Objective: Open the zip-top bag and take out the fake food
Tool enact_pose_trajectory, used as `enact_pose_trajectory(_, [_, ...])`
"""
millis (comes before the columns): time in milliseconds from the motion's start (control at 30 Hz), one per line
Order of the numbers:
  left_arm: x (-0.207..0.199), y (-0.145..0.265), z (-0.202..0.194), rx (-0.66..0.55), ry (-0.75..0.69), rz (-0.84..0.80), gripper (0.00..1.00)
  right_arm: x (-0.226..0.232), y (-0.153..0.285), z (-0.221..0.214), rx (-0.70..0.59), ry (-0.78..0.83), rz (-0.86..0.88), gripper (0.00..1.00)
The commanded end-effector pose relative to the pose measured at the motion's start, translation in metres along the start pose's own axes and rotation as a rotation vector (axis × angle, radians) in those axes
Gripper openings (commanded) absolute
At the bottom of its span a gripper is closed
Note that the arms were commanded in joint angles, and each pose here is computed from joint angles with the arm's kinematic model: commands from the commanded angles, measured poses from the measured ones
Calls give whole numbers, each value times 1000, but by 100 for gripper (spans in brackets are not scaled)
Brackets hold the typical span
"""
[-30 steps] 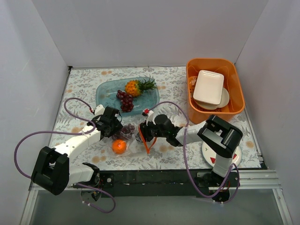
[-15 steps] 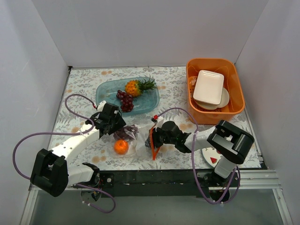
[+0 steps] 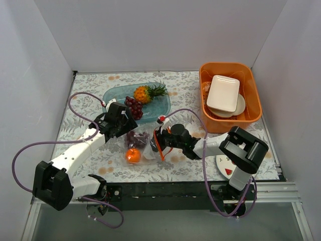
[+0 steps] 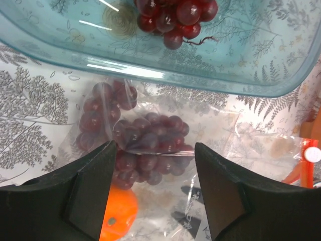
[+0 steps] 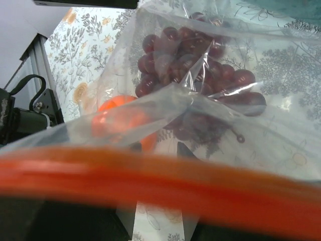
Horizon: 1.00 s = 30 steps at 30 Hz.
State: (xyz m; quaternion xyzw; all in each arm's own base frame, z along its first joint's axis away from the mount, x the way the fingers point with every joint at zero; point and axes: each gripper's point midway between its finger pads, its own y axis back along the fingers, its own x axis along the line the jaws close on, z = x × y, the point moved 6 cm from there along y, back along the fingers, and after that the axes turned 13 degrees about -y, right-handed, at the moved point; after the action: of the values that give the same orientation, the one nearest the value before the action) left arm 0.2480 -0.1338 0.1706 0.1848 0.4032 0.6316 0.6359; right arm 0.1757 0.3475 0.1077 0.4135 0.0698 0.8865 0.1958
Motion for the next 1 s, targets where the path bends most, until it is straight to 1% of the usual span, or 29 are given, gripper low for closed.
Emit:
enact_pose_trajectory(0, [3,15,1,-3,-24,-4,64,7,-11,15,-87,65,64,43])
enact_pose_trajectory(200, [4,-2,-9,35,-19,15,63,2,-16,23,-142,66,37,43])
enact_pose_trajectory(367, [14,-13,-20,59,-48,62,59,-12,-16,25,-170,47,-69,43])
enact_pose_trajectory(433, [18,-15,-22,61,-58,88,56,-19,-15,23,-163,14,-117,43])
enact_pose_trajectory(467, [19,-17,-23,64,-58,96,52,-21,-15,24,-170,4,-142,42])
enact_pose_trajectory(633, [26,-26,-34,94,-55,129,49,-31,-10,21,-200,-77,-219,37])
enact_pose_trajectory(733, [27,-30,-38,107,-57,136,47,-35,-9,18,-203,-108,-244,37])
enact_pose_trajectory(800, [29,-32,-41,119,-57,143,45,-37,-9,18,-208,-146,-256,40])
enact_pose_trajectory(967, [31,-38,-50,145,-56,151,43,-35,-9,18,-194,-204,-213,40])
